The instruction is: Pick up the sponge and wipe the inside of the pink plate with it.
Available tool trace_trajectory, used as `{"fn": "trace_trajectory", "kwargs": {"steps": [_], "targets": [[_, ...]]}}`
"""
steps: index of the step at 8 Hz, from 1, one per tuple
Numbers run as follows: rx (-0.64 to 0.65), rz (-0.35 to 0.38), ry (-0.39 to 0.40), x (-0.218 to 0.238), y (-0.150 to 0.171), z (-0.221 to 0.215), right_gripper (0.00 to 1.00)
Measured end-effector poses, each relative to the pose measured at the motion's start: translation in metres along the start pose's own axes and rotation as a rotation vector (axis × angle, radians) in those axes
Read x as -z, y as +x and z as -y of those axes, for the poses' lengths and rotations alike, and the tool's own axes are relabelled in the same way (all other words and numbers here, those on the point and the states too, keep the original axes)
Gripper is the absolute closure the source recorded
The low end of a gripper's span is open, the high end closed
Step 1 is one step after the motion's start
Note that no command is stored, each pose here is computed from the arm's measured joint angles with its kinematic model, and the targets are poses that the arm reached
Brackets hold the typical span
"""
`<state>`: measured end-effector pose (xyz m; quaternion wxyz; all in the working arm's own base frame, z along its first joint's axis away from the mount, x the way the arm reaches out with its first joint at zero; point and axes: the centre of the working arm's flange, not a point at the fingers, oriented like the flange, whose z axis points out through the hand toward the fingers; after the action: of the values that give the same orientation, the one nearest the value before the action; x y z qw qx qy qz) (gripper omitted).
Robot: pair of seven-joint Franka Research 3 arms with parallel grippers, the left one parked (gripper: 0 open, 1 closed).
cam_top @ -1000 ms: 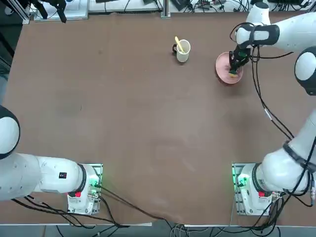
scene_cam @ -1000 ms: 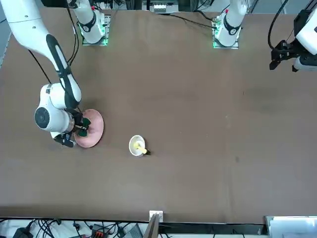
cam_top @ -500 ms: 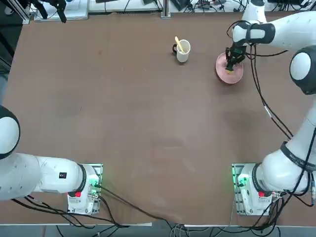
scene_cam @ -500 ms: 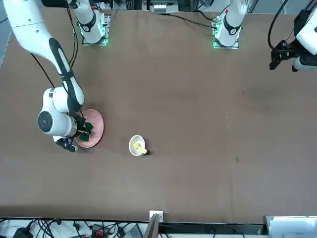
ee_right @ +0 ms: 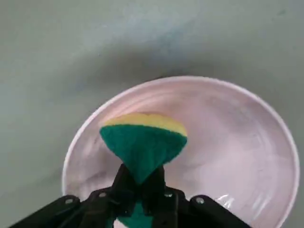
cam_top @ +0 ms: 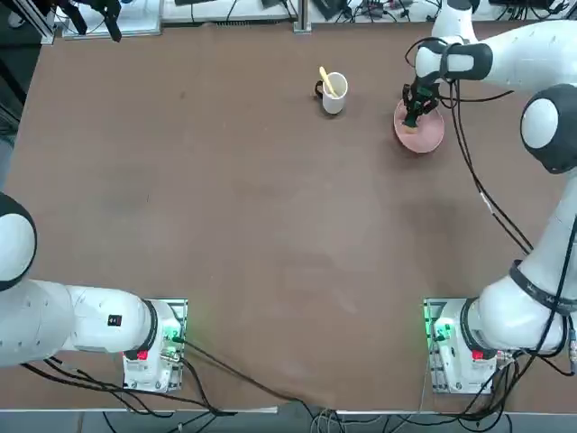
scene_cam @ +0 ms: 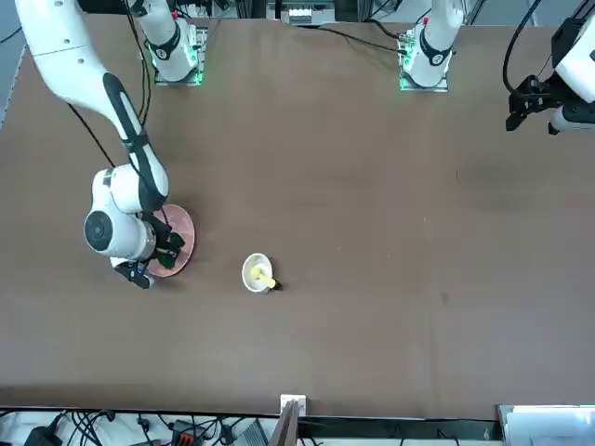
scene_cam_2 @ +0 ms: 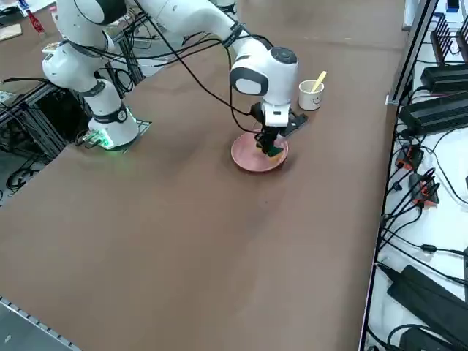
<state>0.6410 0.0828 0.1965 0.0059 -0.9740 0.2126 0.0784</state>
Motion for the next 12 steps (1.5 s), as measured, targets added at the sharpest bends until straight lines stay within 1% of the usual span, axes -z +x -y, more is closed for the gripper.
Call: {"fn": "trace_trajectory", "kwargs": {"steps": [5, 9, 12], "targets": [[-0.075, 0.009, -0.003, -0.002, -0.016, 0.023, 0.9], [-0.106, 0.074, -0.056, -0.007, -0.024, 0.02, 0.9], [-0.118, 0.109, -0.092, -0.009, -0.03, 0.009, 0.9]]}}
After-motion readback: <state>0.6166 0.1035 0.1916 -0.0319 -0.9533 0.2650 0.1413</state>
